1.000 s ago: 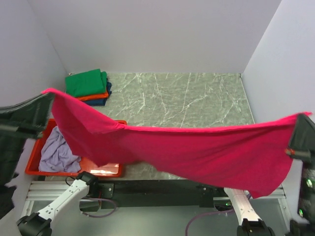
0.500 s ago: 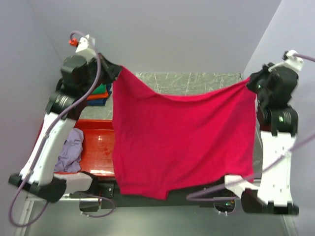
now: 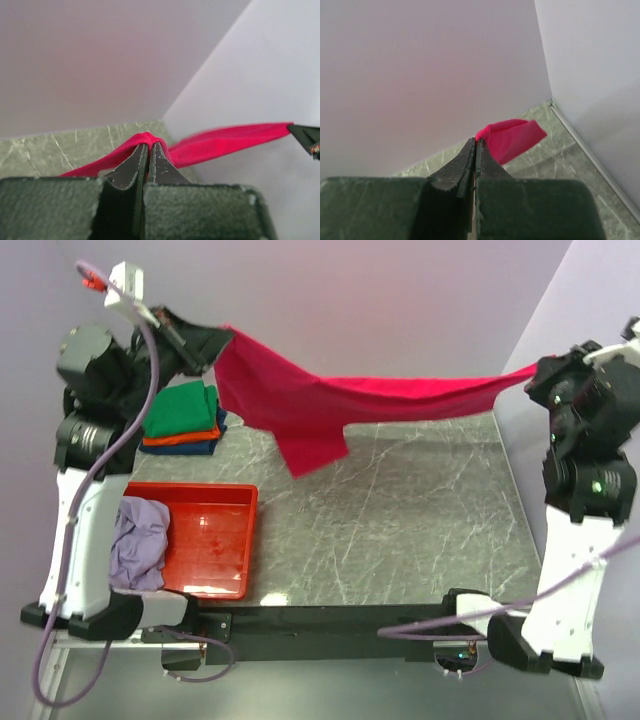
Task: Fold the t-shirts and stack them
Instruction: Flatten the tshirt out
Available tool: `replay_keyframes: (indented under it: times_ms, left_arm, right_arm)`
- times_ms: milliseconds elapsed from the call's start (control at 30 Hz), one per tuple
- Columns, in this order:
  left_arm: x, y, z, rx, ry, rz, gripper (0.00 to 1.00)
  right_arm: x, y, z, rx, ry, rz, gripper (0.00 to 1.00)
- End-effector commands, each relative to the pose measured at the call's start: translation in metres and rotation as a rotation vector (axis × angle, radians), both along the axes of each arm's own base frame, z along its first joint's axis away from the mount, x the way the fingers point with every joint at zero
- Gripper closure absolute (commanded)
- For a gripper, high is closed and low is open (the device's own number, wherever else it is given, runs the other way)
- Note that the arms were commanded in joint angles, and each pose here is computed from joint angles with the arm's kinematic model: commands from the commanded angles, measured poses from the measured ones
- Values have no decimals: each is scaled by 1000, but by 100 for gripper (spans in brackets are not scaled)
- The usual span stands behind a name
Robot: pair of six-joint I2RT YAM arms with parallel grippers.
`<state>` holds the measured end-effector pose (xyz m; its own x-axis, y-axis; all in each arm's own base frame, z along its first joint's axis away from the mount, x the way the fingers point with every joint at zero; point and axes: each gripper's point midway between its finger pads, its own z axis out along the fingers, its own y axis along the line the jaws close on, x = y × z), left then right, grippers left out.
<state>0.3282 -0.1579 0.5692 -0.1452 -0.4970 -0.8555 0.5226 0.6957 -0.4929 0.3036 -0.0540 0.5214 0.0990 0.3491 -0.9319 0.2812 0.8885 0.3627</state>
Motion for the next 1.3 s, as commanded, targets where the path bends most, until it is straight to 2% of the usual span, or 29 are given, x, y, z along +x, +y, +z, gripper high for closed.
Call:
replay_keyframes:
  times_ms: [0, 33, 167, 367, 467, 600, 700, 800, 1133, 1267]
  left_arm:
    - [-46, -1, 19, -24, -83, -78, 99]
    - [-66, 4, 25, -26, -110, -76, 99]
    - [-105, 21, 20, -21, -124, -31, 99]
    - [-166, 42, 32, -22, -185, 4, 99]
    - [-184, 46, 42, -36, -216, 6, 99]
    - [-191, 39, 49, -55, -240, -47, 99]
    - [-172, 28, 43, -44, -207, -86, 99]
    - [-139, 17, 28, -30, -146, -106, 99]
    - [-14, -17, -30, 35, 70, -133, 99]
    - [23, -22, -28, 29, 98, -162, 99]
  right_arm:
    - [-46, 2, 38, -41, -125, -15, 100]
    - [-52, 2, 38, -42, -128, -15, 100]
    - [-93, 6, 42, -39, -176, -29, 100]
    - [-179, 11, 75, -48, -323, -61, 100]
    - [-200, 13, 83, -57, -346, -67, 100]
    - [-200, 15, 82, -58, -341, -56, 100]
    - [-183, 13, 75, -55, -306, -55, 100]
    - [-154, 8, 63, -51, -253, -59, 100]
    - [-30, -8, 6, -26, -46, -55, 100]
    - [18, -11, -6, -3, 8, -27, 100]
